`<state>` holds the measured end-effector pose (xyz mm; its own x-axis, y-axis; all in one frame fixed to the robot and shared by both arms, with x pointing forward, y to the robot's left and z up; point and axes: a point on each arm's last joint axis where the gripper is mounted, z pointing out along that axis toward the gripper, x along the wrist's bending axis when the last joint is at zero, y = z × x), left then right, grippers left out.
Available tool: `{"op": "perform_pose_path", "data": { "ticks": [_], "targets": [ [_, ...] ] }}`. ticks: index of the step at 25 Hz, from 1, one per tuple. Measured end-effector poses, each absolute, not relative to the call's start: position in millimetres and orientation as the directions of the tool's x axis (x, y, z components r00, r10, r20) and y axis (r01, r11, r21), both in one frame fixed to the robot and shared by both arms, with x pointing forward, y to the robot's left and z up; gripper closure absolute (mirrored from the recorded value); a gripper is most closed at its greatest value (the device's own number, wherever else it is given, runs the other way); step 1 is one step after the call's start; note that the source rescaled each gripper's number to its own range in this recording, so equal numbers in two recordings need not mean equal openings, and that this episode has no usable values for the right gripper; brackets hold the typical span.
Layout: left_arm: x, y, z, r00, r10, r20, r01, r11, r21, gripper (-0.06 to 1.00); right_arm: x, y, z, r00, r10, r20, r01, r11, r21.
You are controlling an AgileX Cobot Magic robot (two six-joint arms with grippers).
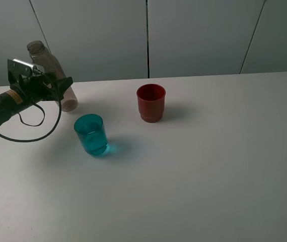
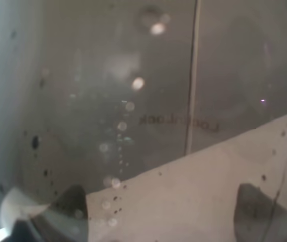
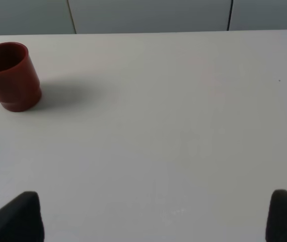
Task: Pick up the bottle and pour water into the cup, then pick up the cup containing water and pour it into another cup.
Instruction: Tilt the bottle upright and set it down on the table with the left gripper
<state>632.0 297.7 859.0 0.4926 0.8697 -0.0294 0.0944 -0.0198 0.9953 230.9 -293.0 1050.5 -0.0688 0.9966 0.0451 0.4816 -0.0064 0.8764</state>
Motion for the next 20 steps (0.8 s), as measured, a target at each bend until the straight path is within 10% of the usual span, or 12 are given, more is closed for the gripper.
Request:
{"op": "perform_pose_path", "data": {
  "ticks": [20],
  "targets": [
    [631.1,296.4,857.6,0.508,0.861,-0.022,0.104,-0.036,0.994,0.92,230.9,-293.0,1050.5,-0.065,0.997,0.048,0.482,-0.011,0.876]
  ]
}}
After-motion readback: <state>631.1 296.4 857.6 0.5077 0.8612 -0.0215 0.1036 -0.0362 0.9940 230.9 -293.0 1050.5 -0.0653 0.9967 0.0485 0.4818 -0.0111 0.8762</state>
